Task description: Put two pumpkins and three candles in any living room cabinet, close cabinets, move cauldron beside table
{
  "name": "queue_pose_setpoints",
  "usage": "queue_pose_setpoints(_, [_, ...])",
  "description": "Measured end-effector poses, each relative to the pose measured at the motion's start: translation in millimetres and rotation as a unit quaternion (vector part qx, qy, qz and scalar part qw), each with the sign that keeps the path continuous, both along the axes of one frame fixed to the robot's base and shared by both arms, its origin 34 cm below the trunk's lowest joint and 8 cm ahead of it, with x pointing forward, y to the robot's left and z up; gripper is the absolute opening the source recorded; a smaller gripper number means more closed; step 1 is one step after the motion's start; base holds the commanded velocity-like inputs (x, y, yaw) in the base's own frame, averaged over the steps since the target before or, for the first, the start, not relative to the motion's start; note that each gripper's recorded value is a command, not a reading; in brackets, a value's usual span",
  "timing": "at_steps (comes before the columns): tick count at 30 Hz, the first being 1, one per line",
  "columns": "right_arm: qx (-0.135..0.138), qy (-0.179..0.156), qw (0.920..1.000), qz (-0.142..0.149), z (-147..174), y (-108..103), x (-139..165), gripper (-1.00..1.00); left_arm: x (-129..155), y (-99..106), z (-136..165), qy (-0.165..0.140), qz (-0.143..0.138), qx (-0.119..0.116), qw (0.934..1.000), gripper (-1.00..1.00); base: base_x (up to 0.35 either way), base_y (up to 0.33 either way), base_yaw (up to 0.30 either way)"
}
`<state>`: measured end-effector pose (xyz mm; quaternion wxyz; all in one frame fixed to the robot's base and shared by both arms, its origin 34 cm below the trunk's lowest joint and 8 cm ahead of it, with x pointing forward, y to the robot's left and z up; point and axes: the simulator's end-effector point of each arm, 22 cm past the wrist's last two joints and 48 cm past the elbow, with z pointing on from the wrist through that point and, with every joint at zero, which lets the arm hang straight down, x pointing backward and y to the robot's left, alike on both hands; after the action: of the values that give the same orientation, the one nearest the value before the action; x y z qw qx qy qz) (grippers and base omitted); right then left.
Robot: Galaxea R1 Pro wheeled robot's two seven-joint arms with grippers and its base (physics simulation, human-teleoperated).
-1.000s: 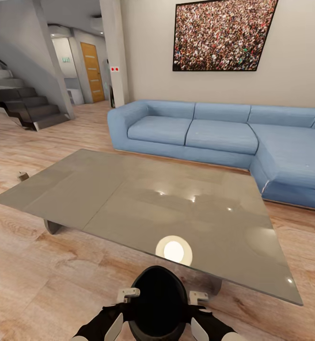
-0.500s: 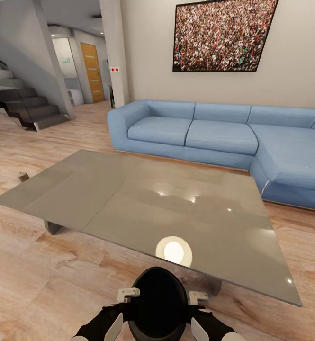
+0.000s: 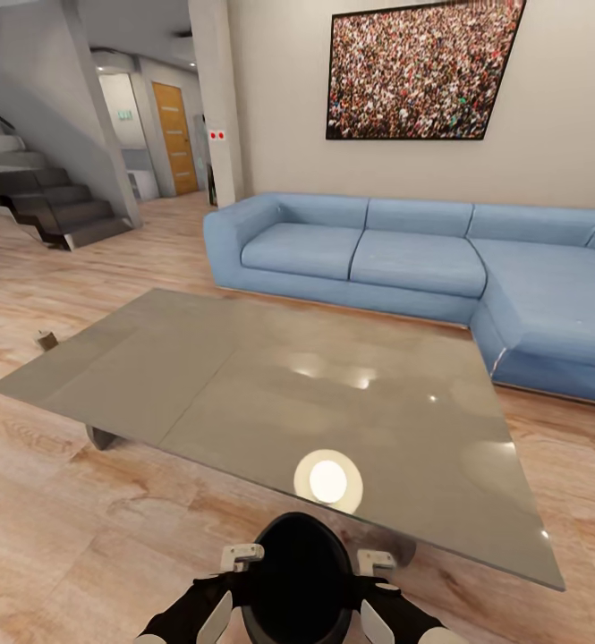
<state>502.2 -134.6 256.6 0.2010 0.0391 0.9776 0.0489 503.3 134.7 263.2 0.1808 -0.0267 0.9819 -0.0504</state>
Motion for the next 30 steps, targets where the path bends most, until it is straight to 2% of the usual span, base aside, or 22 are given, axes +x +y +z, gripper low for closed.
queue_pose_setpoints(17, [0.002, 0.010, 0.9999, 0.002, 35.3, 0.9, 3.9, 1.00, 8.6, 10.5, 35.8, 0.002, 0.005, 0.011, 0.9999, 1.00, 0.000, 0.000, 0.000])
queue_pose_setpoints(30, [0.001, 0.013, 0.9999, 0.002, 34.6, 1.0, 2.6, 1.00, 7.8, 10.7, 35.3, 0.002, 0.005, 0.012, 0.9999, 1.00, -0.048, 0.020, 0.000])
